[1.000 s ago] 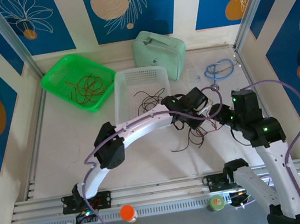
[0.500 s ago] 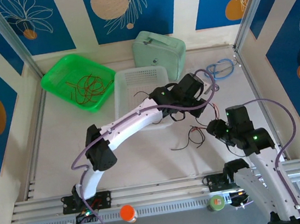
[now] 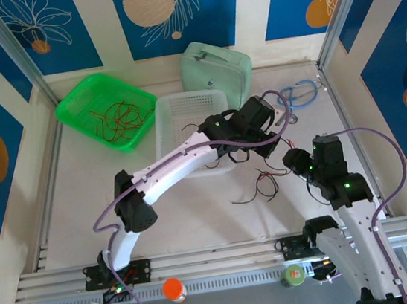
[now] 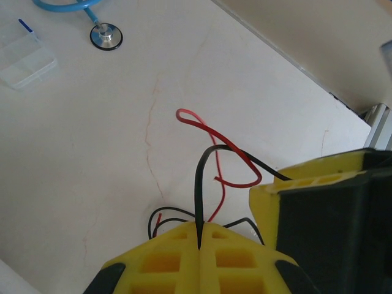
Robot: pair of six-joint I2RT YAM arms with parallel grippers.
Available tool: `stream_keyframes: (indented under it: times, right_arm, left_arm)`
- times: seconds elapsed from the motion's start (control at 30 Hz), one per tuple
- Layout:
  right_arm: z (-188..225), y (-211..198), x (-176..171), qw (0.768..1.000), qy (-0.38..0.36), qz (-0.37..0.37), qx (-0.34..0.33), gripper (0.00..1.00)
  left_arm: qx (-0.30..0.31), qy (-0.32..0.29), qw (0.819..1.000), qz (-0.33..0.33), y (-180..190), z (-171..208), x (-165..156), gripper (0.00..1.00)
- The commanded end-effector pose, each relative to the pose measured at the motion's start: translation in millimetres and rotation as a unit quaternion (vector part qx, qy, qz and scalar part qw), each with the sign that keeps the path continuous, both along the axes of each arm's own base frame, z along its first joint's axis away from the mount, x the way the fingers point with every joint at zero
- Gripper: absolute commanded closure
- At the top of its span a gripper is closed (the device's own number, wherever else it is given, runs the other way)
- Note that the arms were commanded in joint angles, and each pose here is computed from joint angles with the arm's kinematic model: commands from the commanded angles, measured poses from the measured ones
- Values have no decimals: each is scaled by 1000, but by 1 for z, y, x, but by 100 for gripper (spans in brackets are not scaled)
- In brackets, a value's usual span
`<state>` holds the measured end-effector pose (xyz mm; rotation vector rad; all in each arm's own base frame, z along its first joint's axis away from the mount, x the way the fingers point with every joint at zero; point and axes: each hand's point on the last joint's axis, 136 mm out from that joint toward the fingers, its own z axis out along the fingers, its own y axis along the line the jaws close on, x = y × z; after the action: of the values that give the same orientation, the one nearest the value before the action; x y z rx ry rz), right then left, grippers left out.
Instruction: Untangle the cables
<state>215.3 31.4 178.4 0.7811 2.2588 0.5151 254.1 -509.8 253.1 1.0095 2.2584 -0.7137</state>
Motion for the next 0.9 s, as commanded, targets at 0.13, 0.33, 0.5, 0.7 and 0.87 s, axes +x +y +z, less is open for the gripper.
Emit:
stream_keyframes:
  times: [0.13,0.33,0.5,0.7,0.87]
  right_arm:
    - [2,7,12,1000,-3,18,11,51]
    - [-20,0,27,1000,1,-8,4,65]
    - [-14,-35,33,994,-23,-83,-63,100]
    - [-18,-75,23,977,-27,-167,-132,100]
    - [-45,-94,14,969,-2,-214,-126,100]
  left_arm:
    - [-21,7,1000,-4,1,17,-2,100]
    - [-33,-3,999,-8,2,31,-3,100]
    - [-36,-3,999,-13,6,39,-7,100]
    - [-22,-27,999,-1,21,48,-4,100]
    - [-9,-55,998,19,36,58,5,100]
